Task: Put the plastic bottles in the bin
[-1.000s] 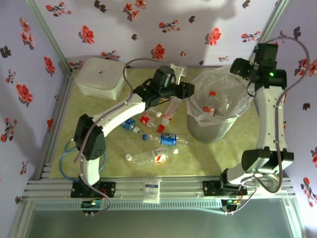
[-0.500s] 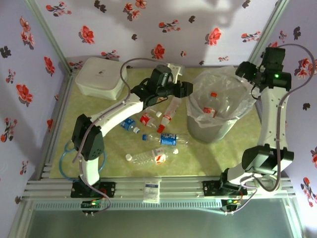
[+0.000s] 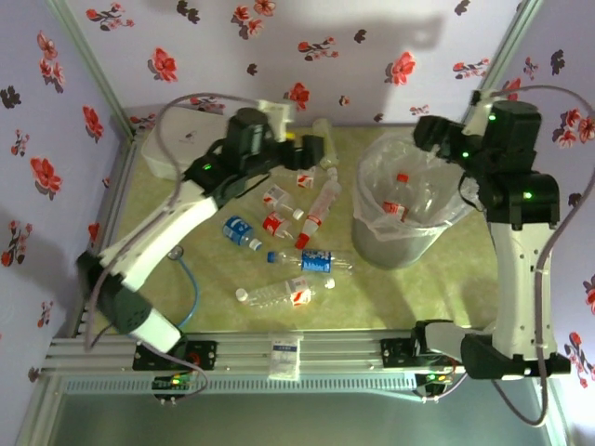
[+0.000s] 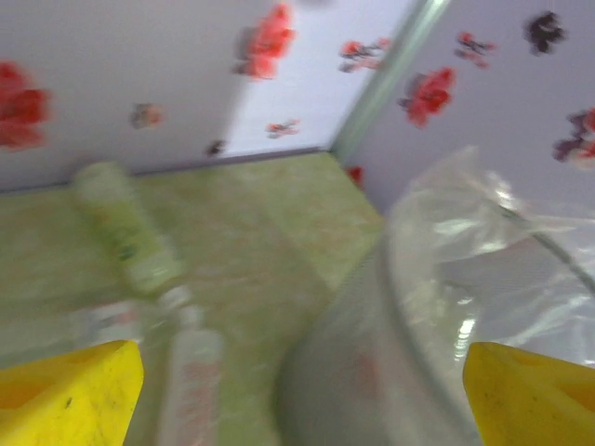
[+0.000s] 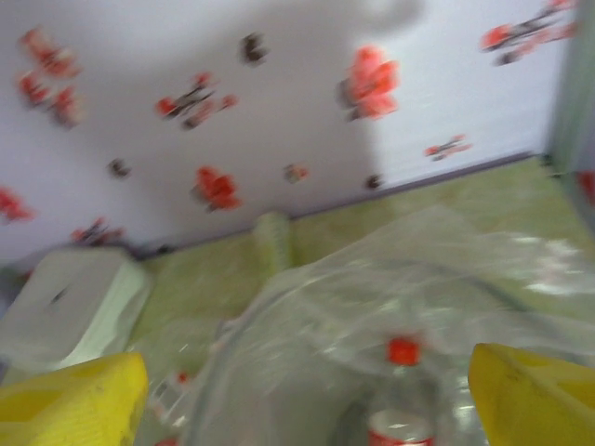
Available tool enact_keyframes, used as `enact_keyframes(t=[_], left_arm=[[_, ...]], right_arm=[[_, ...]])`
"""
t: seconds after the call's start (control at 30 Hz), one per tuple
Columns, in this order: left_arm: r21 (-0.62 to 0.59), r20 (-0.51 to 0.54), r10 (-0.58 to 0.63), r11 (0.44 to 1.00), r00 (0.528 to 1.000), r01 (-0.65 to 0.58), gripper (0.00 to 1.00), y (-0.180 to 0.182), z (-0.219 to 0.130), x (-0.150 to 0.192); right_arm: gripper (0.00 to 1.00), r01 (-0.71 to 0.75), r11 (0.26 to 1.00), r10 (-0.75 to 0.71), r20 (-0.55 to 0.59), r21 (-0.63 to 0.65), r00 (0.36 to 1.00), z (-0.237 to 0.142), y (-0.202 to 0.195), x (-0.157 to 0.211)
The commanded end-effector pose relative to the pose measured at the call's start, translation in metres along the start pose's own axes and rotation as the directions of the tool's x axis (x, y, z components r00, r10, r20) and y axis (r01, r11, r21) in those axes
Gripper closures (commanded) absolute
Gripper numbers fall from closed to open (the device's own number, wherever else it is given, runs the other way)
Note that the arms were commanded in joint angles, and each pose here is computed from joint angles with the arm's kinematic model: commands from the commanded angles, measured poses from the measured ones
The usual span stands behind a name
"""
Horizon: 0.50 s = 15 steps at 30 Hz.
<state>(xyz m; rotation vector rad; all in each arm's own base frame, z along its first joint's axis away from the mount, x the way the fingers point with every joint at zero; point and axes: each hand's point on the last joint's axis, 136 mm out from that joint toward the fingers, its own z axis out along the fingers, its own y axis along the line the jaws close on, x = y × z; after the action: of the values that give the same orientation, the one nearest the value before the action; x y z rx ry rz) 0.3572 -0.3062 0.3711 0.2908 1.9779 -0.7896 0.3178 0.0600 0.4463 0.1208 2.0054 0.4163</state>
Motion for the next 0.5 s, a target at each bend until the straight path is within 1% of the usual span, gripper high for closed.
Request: enact_keyframes(t=[0.0,0.03,0.1,0.13,0.2,0.23,0.27,0.3,0.37,0.47], left_arm=[[-0.302,-0.092,-0.182,0.942,0.979,0.147,0.11,0.098,-0.027,0.063],[-0.365,-0.095,-0.241,0.911,0.966,0.192,0.11,0.122,-0.038,0.081],[-0.454,-0.088,-0.324,0.855,0.942,0.251,0.11,0.156,-0.055,0.111],[-0.498,-0.076,-0.356,0.823,0.932,0.273,0.10,0.171,-0.062,0.126],[-0.547,-0.052,-0.410,0.774,0.911,0.318,0.10,0.193,-0.068,0.149],[-0.560,-0.039,-0.429,0.757,0.902,0.336,0.09,0.201,-0.067,0.157],[-0.581,-0.024,-0.451,0.733,0.892,0.354,0.03,0.211,-0.065,0.167],[-0.610,0.003,-0.473,0.697,0.881,0.377,0.01,0.221,-0.064,0.174],[-0.657,0.023,-0.515,0.639,0.857,0.401,0.00,0.237,-0.058,0.193],[-0.662,0.040,-0.561,0.605,0.827,0.443,0.00,0.248,-0.040,0.212]], right_arm=[[0.11,0.082,0.988,-0.098,-0.117,-0.133,0.988,0.019,0.041,0.033],[0.12,0.119,0.982,-0.141,-0.151,-0.147,0.978,0.024,0.051,0.045],[0.12,0.189,0.972,-0.216,-0.205,-0.141,0.955,0.031,0.059,0.064],[0.12,0.223,0.966,-0.249,-0.226,-0.133,0.942,0.033,0.061,0.072],[0.12,0.268,0.953,-0.296,-0.245,-0.140,0.923,0.034,0.067,0.086],[0.12,0.276,0.950,-0.305,-0.251,-0.145,0.919,0.034,0.069,0.091],[0.12,0.278,0.948,-0.310,-0.254,-0.155,0.916,0.032,0.071,0.096],[0.12,0.276,0.948,-0.310,-0.258,-0.161,0.915,0.030,0.071,0.100],[0.13,0.272,0.949,-0.306,-0.267,-0.158,0.914,0.027,0.068,0.106],[0.13,0.269,0.954,-0.295,-0.269,-0.129,0.917,0.019,0.059,0.110]])
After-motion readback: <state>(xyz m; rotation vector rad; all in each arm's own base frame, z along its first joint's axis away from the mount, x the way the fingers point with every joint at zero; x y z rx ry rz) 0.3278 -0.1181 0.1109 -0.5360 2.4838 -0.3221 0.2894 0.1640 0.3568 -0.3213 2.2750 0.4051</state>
